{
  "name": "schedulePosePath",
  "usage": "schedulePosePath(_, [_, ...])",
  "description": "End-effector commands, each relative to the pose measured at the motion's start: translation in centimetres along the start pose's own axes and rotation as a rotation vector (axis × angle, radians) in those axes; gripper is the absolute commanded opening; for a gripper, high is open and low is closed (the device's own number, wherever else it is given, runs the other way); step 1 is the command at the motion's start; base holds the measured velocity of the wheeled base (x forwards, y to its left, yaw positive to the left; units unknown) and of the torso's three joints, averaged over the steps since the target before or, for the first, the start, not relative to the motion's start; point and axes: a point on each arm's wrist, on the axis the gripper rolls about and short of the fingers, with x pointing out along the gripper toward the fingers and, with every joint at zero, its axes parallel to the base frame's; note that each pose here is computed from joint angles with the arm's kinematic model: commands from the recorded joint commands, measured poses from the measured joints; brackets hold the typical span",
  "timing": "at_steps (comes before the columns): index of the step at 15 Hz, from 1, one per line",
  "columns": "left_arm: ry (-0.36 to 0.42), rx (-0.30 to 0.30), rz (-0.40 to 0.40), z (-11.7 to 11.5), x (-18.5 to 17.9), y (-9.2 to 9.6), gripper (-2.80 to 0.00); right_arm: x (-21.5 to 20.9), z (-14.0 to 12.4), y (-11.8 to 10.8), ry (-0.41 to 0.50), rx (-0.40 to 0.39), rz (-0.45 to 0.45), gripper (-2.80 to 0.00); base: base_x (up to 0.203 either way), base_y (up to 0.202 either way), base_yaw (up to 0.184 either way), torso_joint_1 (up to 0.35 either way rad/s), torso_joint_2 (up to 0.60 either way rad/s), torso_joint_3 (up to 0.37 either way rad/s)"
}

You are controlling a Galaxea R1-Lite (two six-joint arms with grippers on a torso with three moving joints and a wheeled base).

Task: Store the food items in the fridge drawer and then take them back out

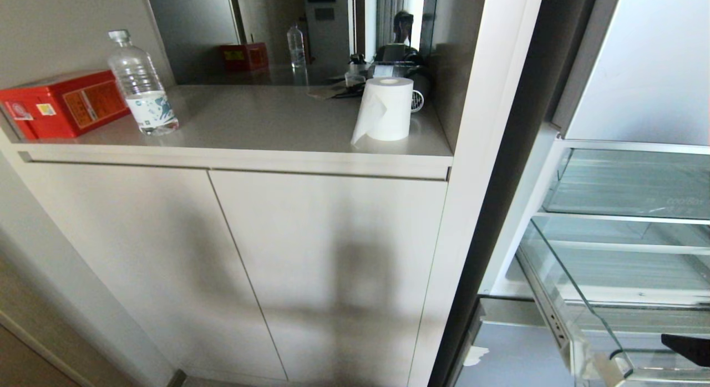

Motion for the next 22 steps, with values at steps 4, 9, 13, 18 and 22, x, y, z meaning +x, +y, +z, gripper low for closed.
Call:
schedulePosePath(4, [0.000, 0.000, -0.001, 0.0, 0.0, 0.0, -2.80, -1.4, -1.2, 0.0, 0.009, 0.002, -0.002, 0.00, 0.000, 0.000, 0.000, 0.000, 0.00, 0.000])
schedulePosePath(9, [0.000, 0.000, 0.000, 0.0, 0.0, 0.0, -2.80, -1.0, 1.3, -0.1, -0.013, 0.016, 0.009, 0.00, 0.000, 0.000, 0.000, 0.000, 0.00, 0.000])
schedulePosePath(13, [0.000, 0.000, -0.001, 0.0, 0.0, 0.0, -2.80, -1.6, 3.9, 0.0, -0.186, 0.083, 0.091, 0.00, 0.000, 0.000, 0.000, 0.000, 0.00, 0.000])
schedulePosePath(18, [0.000, 0.000, -0.002, 0.0, 0.0, 0.0, -2.80, -5.3, 3.1, -0.1, -0.402, 0.104, 0.085, 0.00, 0.000, 0.000, 0.000, 0.000, 0.00, 0.000])
schedulePosePath(22, [0.000, 0.000, -0.001, 0.0, 0.0, 0.0, -2.80, -10.0, 0.3, 0.0, -0.611, 0.085, 0.089, 0.00, 0.000, 0.000, 0.000, 0.000, 0.00, 0.000])
